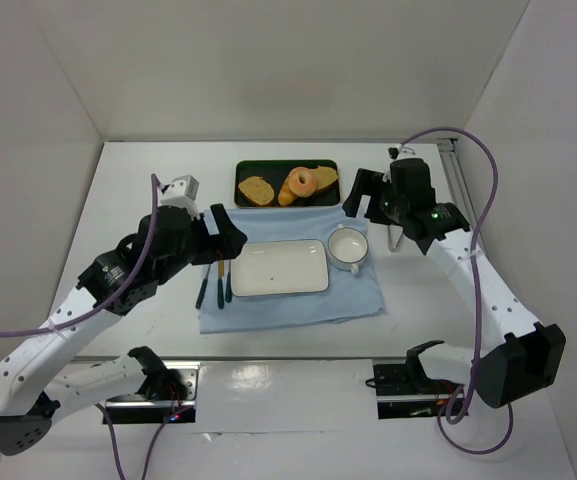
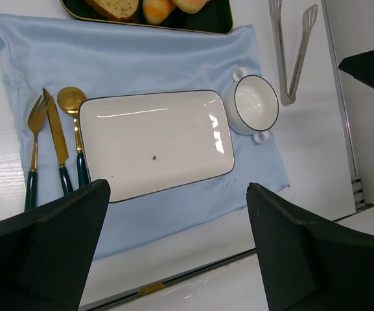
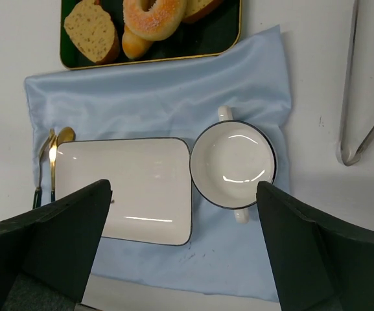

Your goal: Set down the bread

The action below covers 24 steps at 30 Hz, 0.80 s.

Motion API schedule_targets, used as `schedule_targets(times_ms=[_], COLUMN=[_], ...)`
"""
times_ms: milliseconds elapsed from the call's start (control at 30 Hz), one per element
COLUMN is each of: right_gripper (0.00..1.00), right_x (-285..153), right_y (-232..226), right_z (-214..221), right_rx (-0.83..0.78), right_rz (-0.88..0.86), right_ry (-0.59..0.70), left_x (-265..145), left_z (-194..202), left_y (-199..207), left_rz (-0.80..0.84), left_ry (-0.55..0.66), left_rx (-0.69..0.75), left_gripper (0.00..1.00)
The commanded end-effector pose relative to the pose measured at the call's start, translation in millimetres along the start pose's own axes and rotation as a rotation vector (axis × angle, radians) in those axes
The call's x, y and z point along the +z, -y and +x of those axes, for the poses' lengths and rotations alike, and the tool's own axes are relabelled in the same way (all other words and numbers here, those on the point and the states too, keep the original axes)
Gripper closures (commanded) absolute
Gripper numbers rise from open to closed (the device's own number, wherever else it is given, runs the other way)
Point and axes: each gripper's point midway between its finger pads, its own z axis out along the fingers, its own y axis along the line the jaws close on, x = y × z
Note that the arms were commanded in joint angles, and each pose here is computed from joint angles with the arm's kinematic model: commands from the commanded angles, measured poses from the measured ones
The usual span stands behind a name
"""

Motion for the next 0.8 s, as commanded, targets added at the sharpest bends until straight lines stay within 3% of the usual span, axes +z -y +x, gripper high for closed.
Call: schedule_targets(times_ms=[0, 133, 333, 600, 767], right_gripper=[0.00, 0.00, 0.00, 0.00, 0.00], right_x=[-18, -33, -20, 43, 71], right_y=[-3, 3, 10, 88, 121], right_z=[-30, -37, -32, -32, -48], right_rx=[0.018, 0.011, -0.009, -0.033, -0.003], right_rz=[0.002, 0.022, 0.053, 0.420, 0.531], right_ry=[0.118, 0.188, 0.169, 0.015, 0.007], left_x=[-7, -9, -15, -35, -49], left_z=[-17, -19, -22, -22, -23], left_y=[14, 14, 14, 5, -3], left_rz=[0.046, 0.052, 0.064, 0.072, 0.071], left_ry=[0.048, 0.055, 0.070, 0.094, 0.125], left_rx=[-0.023, -0.016, -0.012, -0.019, -0.047], left_gripper=[0.00, 0.00, 0.00, 0.00, 0.00])
